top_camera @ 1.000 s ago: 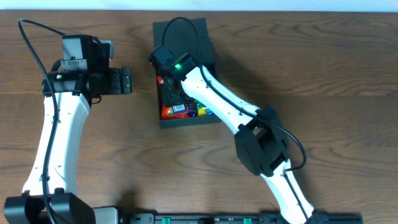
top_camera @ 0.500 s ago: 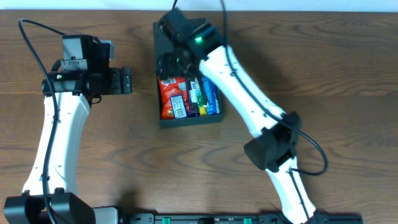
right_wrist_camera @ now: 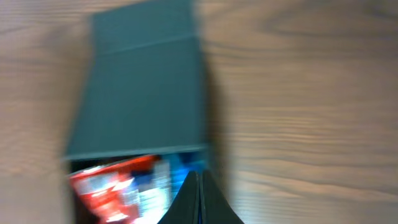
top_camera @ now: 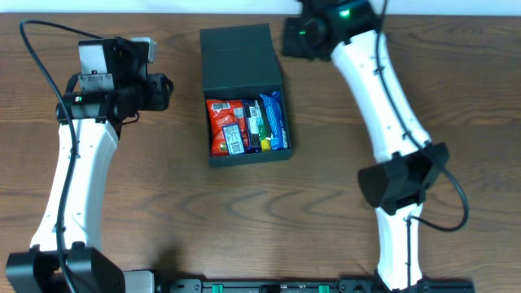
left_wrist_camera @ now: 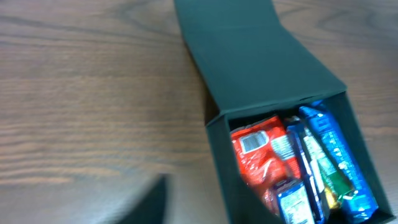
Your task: Pack container
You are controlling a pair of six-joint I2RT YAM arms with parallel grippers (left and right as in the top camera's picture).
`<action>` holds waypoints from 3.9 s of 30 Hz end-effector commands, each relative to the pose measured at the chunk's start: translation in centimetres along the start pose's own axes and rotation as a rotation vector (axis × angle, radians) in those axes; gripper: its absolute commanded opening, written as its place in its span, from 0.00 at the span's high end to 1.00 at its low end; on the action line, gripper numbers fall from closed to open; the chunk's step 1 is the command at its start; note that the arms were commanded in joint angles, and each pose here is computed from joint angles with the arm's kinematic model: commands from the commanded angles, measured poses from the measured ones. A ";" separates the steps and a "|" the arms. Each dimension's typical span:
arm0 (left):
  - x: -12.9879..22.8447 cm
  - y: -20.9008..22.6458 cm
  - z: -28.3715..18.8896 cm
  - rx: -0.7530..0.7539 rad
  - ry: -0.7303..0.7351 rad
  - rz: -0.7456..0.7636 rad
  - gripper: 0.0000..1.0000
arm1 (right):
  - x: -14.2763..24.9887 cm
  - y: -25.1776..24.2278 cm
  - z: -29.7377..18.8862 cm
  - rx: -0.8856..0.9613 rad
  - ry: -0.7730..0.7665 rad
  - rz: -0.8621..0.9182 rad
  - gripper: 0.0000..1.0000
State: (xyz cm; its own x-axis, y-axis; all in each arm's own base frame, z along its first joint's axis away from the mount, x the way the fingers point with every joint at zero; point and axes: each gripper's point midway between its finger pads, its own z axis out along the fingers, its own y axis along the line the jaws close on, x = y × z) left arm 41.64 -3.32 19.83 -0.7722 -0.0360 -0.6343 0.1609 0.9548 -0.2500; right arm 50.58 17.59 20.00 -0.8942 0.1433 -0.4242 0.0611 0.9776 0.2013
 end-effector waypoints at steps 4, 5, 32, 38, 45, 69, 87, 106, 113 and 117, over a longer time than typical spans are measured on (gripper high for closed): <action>-0.3 0.8 4.3 0.046 0.022 -0.165 0.94 | 1.5 -7.5 4.1 0.110 0.118 0.081 0.99; -0.1 1.0 5.1 0.048 0.028 -0.190 0.94 | 1.6 -7.9 4.4 0.102 0.128 0.094 0.99; -1.1 2.2 20.4 0.088 0.212 -0.631 0.95 | 1.8 -2.7 18.0 -0.547 0.191 0.031 0.98; -0.1 2.2 21.0 0.087 0.243 -0.641 0.94 | 1.6 -0.4 17.4 -0.673 0.187 0.019 0.99; 1.3 2.4 21.2 0.071 0.290 -0.661 0.95 | 2.5 1.4 17.3 -0.706 0.207 -0.004 0.98; 0.2 0.8 21.4 0.154 0.268 -0.624 0.95 | 3.3 5.5 16.7 -0.875 0.217 -0.046 0.99; -3.1 -1.4 19.6 0.364 0.196 -0.468 0.94 | 1.2 5.4 12.1 -1.129 0.165 -0.118 0.99; -9.4 -5.6 10.6 0.454 -0.001 -0.116 0.95 | -2.3 7.1 2.5 -1.243 0.030 -0.263 0.99; -9.7 -6.6 7.2 0.451 -0.023 0.002 0.94 | -2.4 7.7 -0.4 -1.260 0.014 -0.294 0.98; -9.2 -7.0 6.1 0.450 -0.012 0.055 0.95 | -2.0 8.1 -1.8 -1.277 0.020 -0.312 0.99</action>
State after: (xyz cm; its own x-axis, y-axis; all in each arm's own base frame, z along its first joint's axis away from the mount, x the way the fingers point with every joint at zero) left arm 51.97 -10.93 20.90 -0.8008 -0.0677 -0.5950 0.3559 0.7453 -0.5638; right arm 53.45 24.16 21.14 -0.8434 -0.0498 -0.5350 -0.5342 0.1837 0.8251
